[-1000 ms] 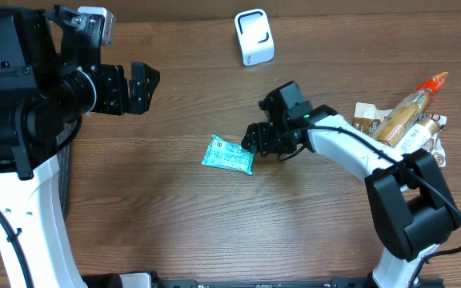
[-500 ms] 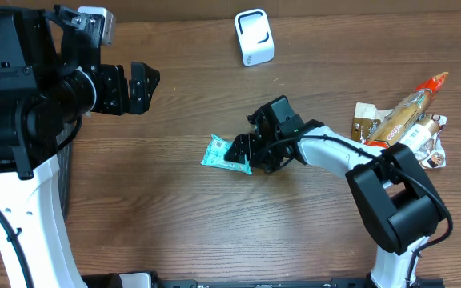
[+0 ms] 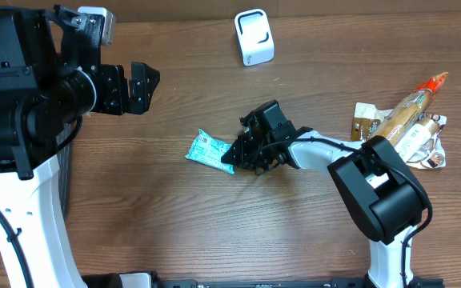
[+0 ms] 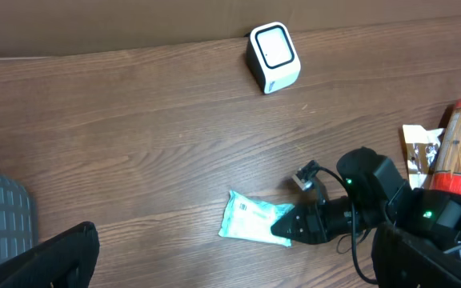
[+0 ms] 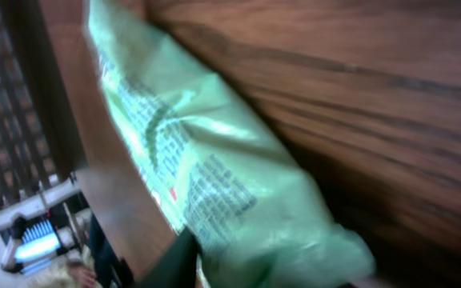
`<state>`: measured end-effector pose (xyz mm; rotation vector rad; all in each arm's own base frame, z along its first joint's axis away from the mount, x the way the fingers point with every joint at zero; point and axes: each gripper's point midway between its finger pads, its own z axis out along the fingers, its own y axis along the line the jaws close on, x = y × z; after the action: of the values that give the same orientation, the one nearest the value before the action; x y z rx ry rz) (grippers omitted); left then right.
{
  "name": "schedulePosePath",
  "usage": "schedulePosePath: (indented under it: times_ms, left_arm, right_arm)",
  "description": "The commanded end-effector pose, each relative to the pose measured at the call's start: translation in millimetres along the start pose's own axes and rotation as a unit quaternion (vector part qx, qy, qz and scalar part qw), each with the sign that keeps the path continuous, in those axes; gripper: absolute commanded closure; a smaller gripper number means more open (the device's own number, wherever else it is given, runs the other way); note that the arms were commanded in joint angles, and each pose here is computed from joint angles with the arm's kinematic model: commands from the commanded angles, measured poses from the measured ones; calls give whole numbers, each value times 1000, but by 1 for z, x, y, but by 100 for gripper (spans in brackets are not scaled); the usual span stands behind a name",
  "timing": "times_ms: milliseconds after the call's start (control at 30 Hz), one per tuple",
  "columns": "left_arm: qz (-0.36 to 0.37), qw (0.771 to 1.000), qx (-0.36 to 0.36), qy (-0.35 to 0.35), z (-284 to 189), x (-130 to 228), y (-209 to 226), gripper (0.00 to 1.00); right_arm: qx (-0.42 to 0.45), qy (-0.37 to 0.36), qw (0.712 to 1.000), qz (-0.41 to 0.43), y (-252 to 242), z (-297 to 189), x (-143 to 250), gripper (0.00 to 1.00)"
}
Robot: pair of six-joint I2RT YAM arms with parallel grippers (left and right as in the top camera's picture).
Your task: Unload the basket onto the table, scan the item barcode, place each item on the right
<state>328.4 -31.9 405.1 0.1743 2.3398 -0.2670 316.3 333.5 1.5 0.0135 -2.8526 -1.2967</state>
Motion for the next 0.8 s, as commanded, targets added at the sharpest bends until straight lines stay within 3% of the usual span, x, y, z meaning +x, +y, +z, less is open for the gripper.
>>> schedulePosePath:
  times_ms: [0,267,500,767]
  left_arm:
    - [9,1000,-1,-3,0,-2,0,1]
    - [9,1000,0,-3,0,-2,0,0]
    - [9,1000,0,-3,0,-2,0,1]
    - [9,1000,0,-3,0,-2,0,0]
  right_arm:
    - [51,10,998,37,-39,14,14,96]
    - [-15,6,1000,-1,-12,-23,-6,96]
    - [-18,-34,994,-107,33,-102,-14,96]
    - [-36,-101,971,-213,98,-196,5,96]
